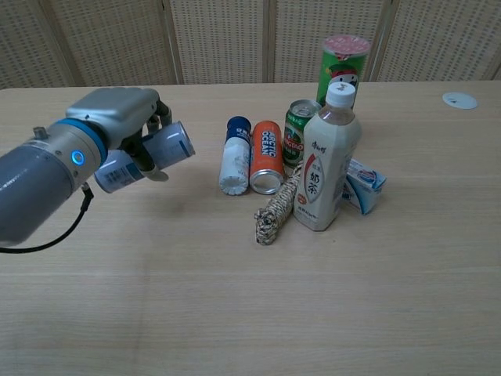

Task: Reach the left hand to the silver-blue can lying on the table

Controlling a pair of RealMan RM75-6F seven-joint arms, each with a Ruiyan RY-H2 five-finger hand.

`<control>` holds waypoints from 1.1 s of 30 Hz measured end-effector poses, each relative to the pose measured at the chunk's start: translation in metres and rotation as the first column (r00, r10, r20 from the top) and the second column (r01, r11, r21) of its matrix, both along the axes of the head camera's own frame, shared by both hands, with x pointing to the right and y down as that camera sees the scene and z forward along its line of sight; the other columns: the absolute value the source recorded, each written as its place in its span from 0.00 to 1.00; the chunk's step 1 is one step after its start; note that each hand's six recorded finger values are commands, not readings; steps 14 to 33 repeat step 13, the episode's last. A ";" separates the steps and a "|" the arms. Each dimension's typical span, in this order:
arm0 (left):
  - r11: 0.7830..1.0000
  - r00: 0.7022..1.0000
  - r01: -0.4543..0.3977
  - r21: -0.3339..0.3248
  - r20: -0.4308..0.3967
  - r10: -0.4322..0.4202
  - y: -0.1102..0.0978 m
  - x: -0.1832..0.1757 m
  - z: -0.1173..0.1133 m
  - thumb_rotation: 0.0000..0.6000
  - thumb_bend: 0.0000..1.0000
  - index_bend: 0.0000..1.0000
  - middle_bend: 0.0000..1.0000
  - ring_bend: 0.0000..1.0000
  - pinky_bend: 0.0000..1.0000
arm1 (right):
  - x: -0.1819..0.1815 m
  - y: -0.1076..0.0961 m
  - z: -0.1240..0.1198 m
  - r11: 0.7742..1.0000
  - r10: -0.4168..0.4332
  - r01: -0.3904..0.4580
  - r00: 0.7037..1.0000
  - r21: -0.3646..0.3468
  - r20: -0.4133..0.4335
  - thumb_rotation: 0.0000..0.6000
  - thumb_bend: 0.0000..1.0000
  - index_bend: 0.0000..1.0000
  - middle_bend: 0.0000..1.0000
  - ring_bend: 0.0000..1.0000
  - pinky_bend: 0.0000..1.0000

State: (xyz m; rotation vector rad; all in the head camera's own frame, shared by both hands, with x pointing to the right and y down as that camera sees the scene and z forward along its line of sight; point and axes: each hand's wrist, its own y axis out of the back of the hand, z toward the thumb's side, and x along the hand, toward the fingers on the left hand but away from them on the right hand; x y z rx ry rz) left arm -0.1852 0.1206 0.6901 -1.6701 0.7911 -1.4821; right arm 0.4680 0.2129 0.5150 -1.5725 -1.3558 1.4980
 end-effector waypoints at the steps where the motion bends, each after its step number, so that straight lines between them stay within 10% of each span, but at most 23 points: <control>1: 1.000 1.000 0.001 0.013 -0.012 -0.001 -0.005 0.000 -0.010 1.00 0.00 0.54 0.66 0.61 0.61 | 0.000 0.000 0.000 1.000 0.000 0.000 1.000 0.000 0.000 0.85 0.00 0.00 0.00 0.00 0.00; 13: 0.975 0.996 0.042 0.217 -0.083 -0.024 -0.067 -0.005 -0.132 1.00 0.00 0.53 0.66 0.61 0.61 | -0.004 0.001 -0.002 1.000 -0.006 0.006 1.000 0.004 0.006 0.85 0.00 0.00 0.00 0.00 0.00; 33: 0.975 0.996 0.042 0.217 -0.083 -0.024 -0.067 -0.005 -0.132 1.00 0.00 0.53 0.66 0.61 0.61 | -0.004 0.001 -0.002 1.000 -0.006 0.006 1.000 0.004 0.006 0.85 0.00 0.00 0.00 0.00 0.00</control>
